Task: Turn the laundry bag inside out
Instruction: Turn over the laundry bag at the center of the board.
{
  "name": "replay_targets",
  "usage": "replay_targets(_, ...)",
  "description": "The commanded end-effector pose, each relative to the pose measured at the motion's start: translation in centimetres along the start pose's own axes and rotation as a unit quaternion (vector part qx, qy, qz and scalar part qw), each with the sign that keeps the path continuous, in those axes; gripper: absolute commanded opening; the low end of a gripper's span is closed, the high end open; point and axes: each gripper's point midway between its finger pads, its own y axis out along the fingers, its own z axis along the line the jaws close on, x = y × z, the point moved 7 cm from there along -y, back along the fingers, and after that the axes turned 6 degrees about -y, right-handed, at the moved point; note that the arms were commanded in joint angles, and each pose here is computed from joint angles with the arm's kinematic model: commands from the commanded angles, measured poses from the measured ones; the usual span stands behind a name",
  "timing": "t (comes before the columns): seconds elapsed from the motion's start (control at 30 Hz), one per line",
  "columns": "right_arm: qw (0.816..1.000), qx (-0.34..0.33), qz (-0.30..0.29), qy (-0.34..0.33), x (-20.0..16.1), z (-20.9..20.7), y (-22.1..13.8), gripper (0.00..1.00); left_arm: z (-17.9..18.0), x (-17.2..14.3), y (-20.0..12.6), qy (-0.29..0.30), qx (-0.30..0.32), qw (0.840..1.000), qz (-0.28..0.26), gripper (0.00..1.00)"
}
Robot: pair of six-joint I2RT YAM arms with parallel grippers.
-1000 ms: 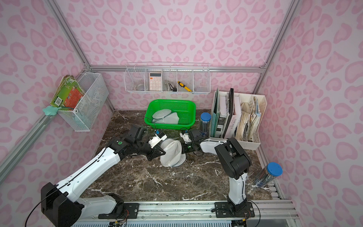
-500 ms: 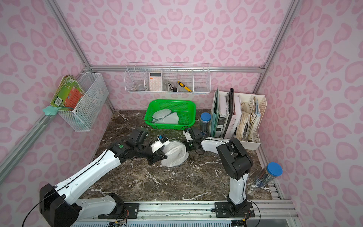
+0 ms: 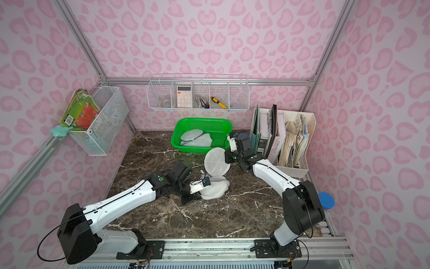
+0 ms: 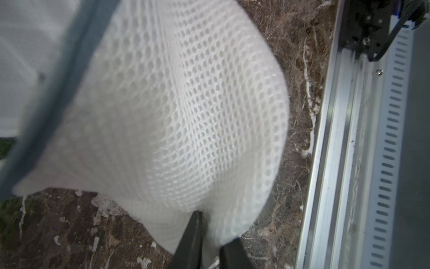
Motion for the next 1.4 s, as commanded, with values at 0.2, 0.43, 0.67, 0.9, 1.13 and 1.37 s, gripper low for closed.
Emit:
replay_targets(0.2,0.999,-0.022,-0.049,0.006,0.0,0.3,-2.2,0.00,1.6,-0.6,0.7,-0.052,0.073,0.996,0.013,0.41)
replay_targets(0.43,0.997,-0.031,-0.063,0.013,-0.7,1.5,-3.2,0.00,3.1,-3.0,0.0,-0.167,0.173,0.970,0.045,0.58)
replay_targets(0.67,0.997,-0.041,-0.065,0.019,-1.1,1.3,-3.3,0.00,2.7,-2.3,-2.2,-0.255,0.179,0.950,-0.002,0.71)
replay_targets(0.9,0.994,-0.083,-0.070,0.029,-0.5,0.6,-3.8,0.00,3.0,4.6,-4.7,-0.424,0.094,0.896,-0.092,0.58)
replay_targets(1.13,0.991,-0.116,-0.061,0.040,-1.1,-0.2,-4.0,0.00,3.8,10.2,-1.1,-0.548,-0.032,0.829,-0.106,0.19)
replay_targets(1.37,0.988,-0.124,-0.073,0.061,-1.5,-1.5,-4.7,0.00,5.2,10.9,4.0,-0.607,-0.040,0.791,-0.070,0.07)
